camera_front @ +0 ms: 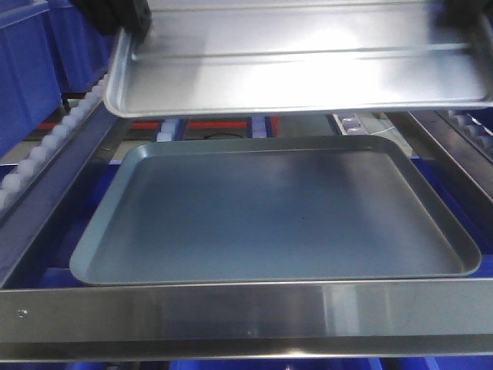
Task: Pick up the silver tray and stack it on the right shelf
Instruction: 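Lower the silver tray into the grey-blue tray with both grippers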
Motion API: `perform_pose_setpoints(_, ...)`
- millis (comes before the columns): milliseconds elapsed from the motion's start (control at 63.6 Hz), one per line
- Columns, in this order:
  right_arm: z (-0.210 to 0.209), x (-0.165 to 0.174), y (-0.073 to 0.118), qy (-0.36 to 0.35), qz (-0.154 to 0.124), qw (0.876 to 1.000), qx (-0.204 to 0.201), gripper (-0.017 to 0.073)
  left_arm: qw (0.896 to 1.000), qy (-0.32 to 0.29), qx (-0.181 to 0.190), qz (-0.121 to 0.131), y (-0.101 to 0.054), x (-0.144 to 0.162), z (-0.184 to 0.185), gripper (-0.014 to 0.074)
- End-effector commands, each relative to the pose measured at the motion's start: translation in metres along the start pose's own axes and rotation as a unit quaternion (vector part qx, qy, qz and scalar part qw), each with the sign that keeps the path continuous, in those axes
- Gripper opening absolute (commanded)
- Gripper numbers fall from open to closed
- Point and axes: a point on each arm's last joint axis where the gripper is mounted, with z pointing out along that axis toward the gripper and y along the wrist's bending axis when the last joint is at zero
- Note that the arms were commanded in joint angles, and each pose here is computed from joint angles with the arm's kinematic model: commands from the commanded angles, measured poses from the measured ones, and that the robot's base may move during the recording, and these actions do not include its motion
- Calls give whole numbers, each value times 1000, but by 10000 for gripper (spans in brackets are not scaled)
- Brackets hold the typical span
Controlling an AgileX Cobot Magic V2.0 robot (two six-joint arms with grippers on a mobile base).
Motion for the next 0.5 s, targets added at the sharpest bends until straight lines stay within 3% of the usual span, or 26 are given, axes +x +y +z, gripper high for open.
perform_pose_setpoints(0, 3, -20, 6, -35, -29, 999, -2, 54, 999, -32, 16, 9, 2, -14, 0, -94)
perform_pose_setpoints(236, 64, -24, 17, 31, -42, 998, 22, 54, 1000, 3, -24, -4, 13, -22, 52, -94)
perform_pose_setpoints(487, 113, -23, 10, 66, -35, 996, 42, 54, 997, 41, -56, 29, 10, -15, 99, -94)
